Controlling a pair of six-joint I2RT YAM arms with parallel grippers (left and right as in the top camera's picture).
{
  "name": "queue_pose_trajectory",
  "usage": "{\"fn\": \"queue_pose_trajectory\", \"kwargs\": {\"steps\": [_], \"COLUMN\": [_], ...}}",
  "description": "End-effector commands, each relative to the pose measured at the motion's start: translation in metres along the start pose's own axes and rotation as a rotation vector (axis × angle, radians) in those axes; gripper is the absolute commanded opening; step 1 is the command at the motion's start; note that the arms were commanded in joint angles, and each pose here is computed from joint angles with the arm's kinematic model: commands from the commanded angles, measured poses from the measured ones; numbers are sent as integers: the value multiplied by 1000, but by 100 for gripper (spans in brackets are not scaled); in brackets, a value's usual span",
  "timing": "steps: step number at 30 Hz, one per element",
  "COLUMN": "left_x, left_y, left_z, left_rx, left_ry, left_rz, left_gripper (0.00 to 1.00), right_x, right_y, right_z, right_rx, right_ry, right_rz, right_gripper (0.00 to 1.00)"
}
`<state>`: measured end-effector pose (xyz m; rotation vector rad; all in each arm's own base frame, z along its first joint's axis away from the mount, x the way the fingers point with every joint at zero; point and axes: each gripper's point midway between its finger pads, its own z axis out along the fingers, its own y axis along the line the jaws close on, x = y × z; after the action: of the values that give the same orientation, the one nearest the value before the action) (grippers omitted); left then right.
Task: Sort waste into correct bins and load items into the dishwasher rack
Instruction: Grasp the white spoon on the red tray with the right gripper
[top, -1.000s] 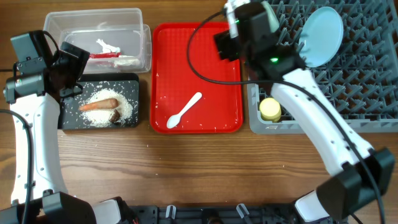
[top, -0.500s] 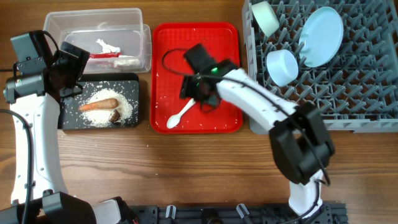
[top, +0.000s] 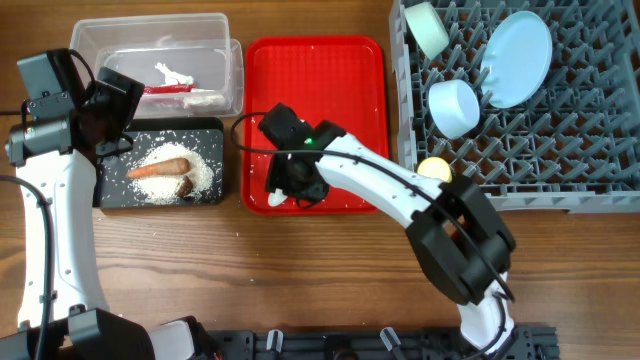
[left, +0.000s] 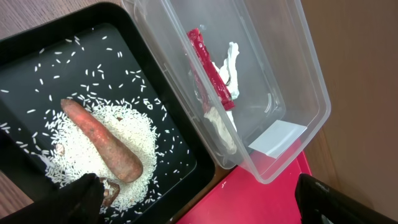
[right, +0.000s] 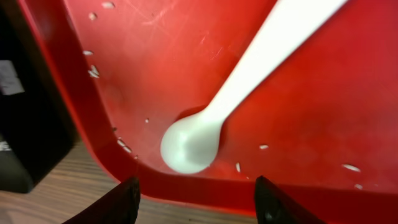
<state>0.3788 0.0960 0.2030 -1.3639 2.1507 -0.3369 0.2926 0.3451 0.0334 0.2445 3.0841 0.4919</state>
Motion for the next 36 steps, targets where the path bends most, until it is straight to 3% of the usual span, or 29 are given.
{"fn": "queue_pose_trajectory", "kwargs": {"steps": [1,11,13,17,23,36], "left_x": [-1,-1,-1,-1,-1,-1], "left_y": [-4,-4,-4,-4,-4,-4], "left_z": [-4,-4,-4,-4,-4,-4], "left_rx": [15,15,15,15,15,16], "left_ry": [-1,-1,-1,-1,-1,-2], "left_rz": [22,22,21,22,22,22], "left_gripper": [100,100,100,100,100,100], "right_x": [-2,2,3,3,3,1], "right_y": [-8,-5,-4,-4,-4,-1], "right_z": [21,49,52,53,53,52], "right_rx": [24,5,1,0,0,-17], "right_ry": [20,63,68,67,66,62], "right_rz": [33,28,28,27,25,-50], "right_gripper": [57,53,38,21,4,4]}}
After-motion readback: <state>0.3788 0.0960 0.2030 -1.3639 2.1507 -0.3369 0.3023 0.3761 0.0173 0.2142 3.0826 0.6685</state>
